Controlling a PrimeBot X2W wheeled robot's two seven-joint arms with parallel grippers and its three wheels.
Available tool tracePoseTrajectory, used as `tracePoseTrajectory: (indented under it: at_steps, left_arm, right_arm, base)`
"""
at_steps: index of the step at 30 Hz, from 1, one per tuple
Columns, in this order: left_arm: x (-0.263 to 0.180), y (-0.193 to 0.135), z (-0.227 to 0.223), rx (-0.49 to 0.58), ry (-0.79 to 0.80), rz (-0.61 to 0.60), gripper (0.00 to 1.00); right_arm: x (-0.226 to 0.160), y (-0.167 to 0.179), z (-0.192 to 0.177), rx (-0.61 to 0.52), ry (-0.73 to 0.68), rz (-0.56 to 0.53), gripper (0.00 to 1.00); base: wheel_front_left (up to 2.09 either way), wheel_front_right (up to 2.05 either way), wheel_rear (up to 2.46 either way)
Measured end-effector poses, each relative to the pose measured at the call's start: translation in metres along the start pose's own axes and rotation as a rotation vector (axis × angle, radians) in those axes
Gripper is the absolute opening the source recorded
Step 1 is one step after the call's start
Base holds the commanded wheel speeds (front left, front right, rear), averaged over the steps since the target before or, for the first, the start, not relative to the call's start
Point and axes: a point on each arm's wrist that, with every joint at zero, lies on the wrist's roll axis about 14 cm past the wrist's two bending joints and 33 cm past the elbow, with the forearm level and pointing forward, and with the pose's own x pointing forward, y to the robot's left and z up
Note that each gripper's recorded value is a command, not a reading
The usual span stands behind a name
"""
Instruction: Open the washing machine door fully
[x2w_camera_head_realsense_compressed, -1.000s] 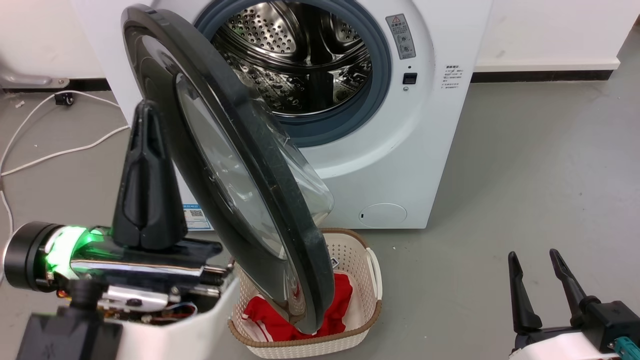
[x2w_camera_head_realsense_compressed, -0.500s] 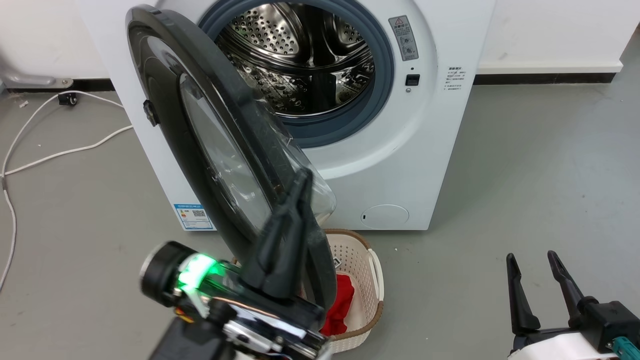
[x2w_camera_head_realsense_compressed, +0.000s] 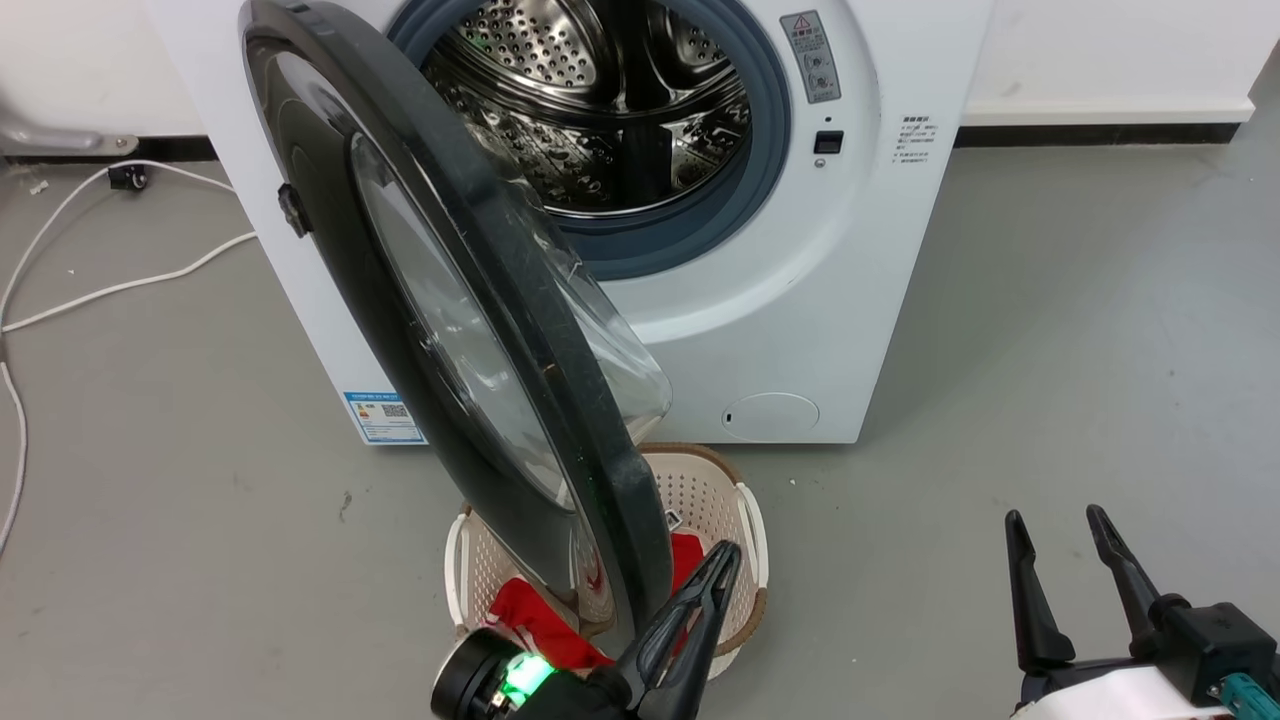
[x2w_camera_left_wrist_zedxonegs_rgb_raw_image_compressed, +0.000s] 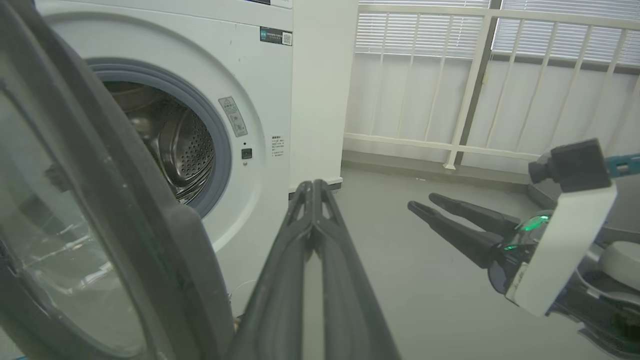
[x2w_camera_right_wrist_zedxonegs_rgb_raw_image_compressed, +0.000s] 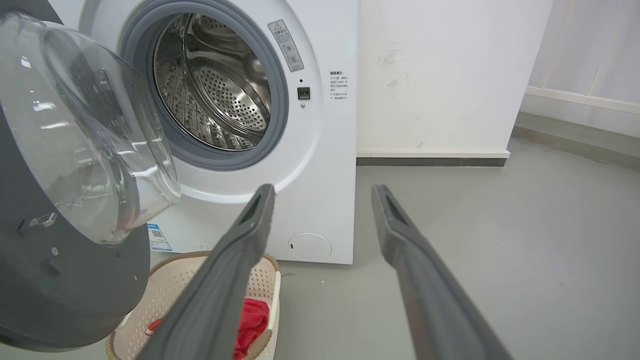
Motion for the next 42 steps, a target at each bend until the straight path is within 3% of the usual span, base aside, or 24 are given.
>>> tracePoseTrajectory:
  at_steps: [20, 30, 42]
  left_arm:
    - [0.021, 0.046, -0.052, 0.042, 0.118, 0.117, 0.00]
    - [0.020, 0.052, -0.053, 0.037, 0.111, 0.160, 0.00]
    - [-0.012, 0.071, -0.040, 0.040, 0.101, 0.305, 0.00]
  right_arm:
    - [0.011, -0.006, -0.019, 0.014, 0.057, -0.017, 1.00]
    - [0.014, -0.011, -0.020, 0.013, 0.056, -0.030, 1.00]
    - [0.020, -0.003, -0.017, 0.008, 0.045, -0.002, 1.00]
  base:
    - [0.00, 0.00, 0.00]
    - [0.00, 0.00, 0.00]
    - [0.00, 0.00, 0.00]
